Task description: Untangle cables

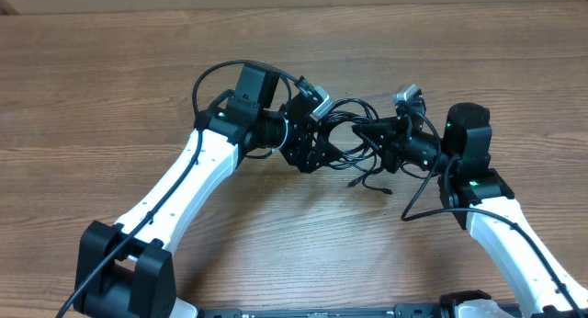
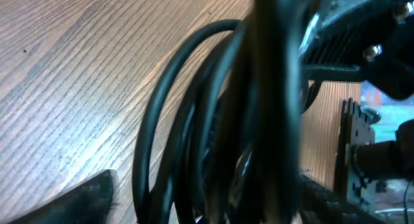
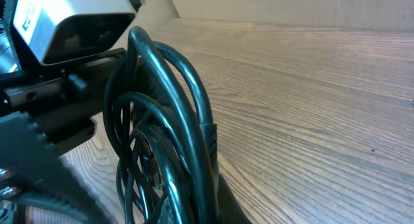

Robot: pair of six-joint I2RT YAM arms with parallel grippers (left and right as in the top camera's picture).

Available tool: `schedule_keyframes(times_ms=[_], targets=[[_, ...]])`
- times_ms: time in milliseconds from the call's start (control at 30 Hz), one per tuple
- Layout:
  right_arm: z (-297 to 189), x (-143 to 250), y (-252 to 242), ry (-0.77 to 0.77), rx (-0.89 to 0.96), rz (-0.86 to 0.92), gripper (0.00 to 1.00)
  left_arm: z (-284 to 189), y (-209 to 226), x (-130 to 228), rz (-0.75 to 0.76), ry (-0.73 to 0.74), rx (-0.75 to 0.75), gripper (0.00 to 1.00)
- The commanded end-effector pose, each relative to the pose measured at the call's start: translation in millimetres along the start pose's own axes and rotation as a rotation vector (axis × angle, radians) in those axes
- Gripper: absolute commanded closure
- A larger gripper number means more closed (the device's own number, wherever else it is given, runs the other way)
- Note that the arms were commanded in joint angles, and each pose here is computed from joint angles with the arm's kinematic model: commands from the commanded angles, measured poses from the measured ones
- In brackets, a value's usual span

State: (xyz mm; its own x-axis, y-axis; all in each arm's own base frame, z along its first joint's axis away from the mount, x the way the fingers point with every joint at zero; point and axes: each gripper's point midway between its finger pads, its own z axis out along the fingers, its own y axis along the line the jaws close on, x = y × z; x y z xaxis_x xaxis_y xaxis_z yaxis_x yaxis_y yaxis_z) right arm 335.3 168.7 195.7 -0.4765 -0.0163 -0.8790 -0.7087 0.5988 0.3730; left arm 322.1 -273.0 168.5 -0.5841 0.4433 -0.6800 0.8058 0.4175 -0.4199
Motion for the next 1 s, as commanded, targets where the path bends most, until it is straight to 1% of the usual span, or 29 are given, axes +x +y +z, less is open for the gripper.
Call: schedule_keyframes(times_ms=[0, 33, 67, 100, 133, 400, 500, 667, 700, 733, 767, 800, 867, 933, 967], targets=[[-2.6, -11.0, 0.6, -0.024, 0.008, -0.002, 0.96, -4.5, -0.8, -1.9, -0.004, -0.009, -0.007, 0.36], [-2.7, -10.7, -2.5, -0.024, 0.026, 0.000, 0.96, -4.5, -0.8, -1.9, -0.004, -0.009, -0.007, 0.47], [-2.8, -10.5, -5.2, -0.024, 0.041, 0.002, 0.96, -4.5, -0.8, -1.9, -0.004, -0.009, -0.007, 0.55], [-2.9, -10.2, -8.3, -0.023, 0.059, 0.004, 0.96, -4.5, -0.8, -1.9, -0.004, -0.009, -0.007, 0.61], [-3.1, -9.9, -10.4, -0.023, 0.071, 0.006, 0.96, -4.5, -0.9, -1.8, -0.005, -0.008, -0.007, 0.62], [-3.7, -8.8, -17.7, -0.019, 0.114, -0.011, 0.96, -4.5, -0.8, -1.9, -0.004, -0.009, -0.007, 0.61], [-4.8, -4.5, -26.0, -0.005, 0.162, 0.005, 0.96, -4.5, -0.8, -1.8, -0.005, -0.008, -0.008, 0.61], [-4.9, -2.7, -26.3, 0.001, 0.163, 0.012, 0.96, -4.5, -0.7, -2.0, -0.004, -0.009, -0.008, 0.62], [-4.8, -2.7, -26.2, 0.001, 0.163, 0.012, 0.96, -4.5, -0.7, -2.0, -0.004, -0.009, -0.008, 0.65], [-4.8, -2.6, -26.0, 0.001, 0.162, 0.012, 0.96, -4.5, -0.6, -2.6, -0.002, -0.011, -0.008, 0.73], [-4.6, -2.7, -25.0, 0.002, 0.156, 0.011, 0.96, -4.5, -0.6, -2.9, -0.001, -0.012, -0.009, 0.76], [-4.5, -2.6, -24.2, 0.002, 0.152, 0.011, 0.96, -4.6, -0.4, -3.4, 0.000, -0.014, -0.009, 0.77], [-4.3, -2.5, -22.8, 0.002, 0.143, 0.011, 0.96, -4.6, -0.2, -4.9, 0.006, -0.020, -0.010, 0.71], [-4.2, -2.4, -22.2, 0.003, 0.140, 0.012, 0.96, -4.6, -0.2, -5.4, 0.007, -0.021, -0.010, 0.61], [-4.1, -2.5, -21.6, 0.003, 0.136, 0.011, 0.96, -4.5, -0.3, -5.6, 0.008, -0.022, -0.009, 0.59]])
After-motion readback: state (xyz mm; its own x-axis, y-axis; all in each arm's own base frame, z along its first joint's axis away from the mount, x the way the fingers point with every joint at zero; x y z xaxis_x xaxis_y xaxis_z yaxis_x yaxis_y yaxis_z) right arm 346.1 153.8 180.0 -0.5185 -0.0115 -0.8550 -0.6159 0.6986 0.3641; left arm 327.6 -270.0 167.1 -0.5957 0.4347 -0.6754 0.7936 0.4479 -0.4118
